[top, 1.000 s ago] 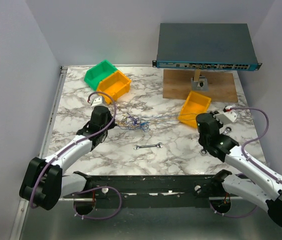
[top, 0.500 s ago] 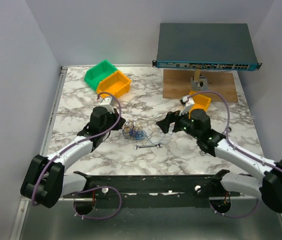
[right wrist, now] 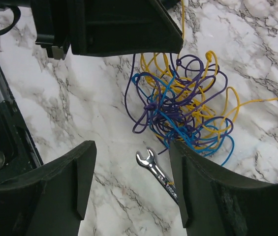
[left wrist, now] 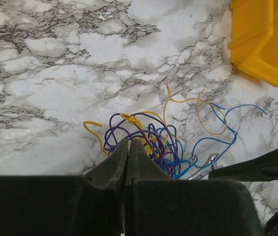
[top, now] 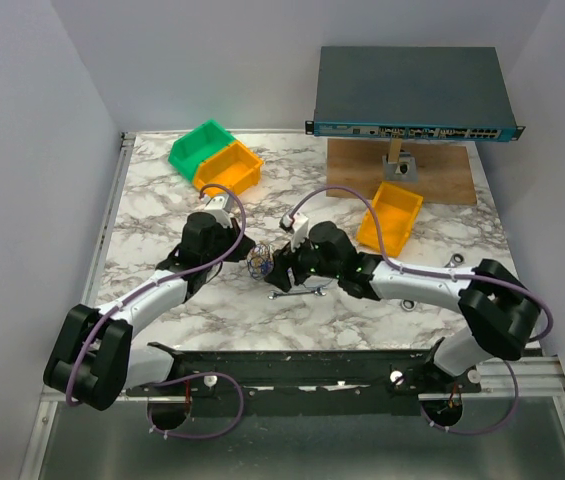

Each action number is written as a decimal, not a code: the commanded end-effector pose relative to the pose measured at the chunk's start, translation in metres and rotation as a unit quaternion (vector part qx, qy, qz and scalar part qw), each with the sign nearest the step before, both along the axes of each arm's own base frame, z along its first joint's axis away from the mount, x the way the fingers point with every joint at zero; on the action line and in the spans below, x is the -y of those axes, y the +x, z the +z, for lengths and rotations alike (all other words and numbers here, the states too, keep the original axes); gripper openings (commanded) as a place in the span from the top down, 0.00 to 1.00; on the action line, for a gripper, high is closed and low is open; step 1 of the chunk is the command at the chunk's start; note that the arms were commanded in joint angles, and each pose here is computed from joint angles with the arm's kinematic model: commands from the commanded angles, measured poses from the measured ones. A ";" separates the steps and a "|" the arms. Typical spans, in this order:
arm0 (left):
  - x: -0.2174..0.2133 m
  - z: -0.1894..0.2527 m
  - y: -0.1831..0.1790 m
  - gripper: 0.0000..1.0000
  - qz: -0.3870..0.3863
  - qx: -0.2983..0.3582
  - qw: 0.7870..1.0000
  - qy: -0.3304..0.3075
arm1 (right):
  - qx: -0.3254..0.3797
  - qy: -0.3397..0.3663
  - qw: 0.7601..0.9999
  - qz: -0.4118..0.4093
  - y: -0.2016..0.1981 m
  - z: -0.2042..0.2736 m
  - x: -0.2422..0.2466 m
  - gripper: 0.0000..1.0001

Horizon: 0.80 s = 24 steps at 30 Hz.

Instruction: Untangle the cables

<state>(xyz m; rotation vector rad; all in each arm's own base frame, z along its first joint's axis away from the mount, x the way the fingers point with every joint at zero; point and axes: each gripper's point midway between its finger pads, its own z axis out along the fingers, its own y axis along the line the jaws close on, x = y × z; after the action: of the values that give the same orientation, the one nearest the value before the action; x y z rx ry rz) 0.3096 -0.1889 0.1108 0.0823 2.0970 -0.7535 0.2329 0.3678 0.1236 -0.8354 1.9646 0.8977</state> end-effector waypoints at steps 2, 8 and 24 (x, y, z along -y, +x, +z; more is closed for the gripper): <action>0.007 0.017 0.004 1.00 -0.019 0.031 0.999 -0.012 | 0.027 -0.004 0.999 -0.034 0.018 -0.001 -0.022 0.56; -0.001 0.017 0.007 1.00 0.000 0.031 1.000 0.002 | 0.043 0.016 0.989 -0.141 0.044 0.018 -0.005 0.99; -0.069 0.004 0.017 1.00 0.196 -0.003 0.978 0.070 | 0.166 0.024 0.739 -0.652 0.053 0.095 0.260 0.99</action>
<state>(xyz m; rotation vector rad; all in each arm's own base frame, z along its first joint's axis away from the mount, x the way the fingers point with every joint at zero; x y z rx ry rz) 0.3200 -0.1569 0.1146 -0.0662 2.0965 -0.5581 0.2950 0.2073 0.2060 0.1405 1.7540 0.2625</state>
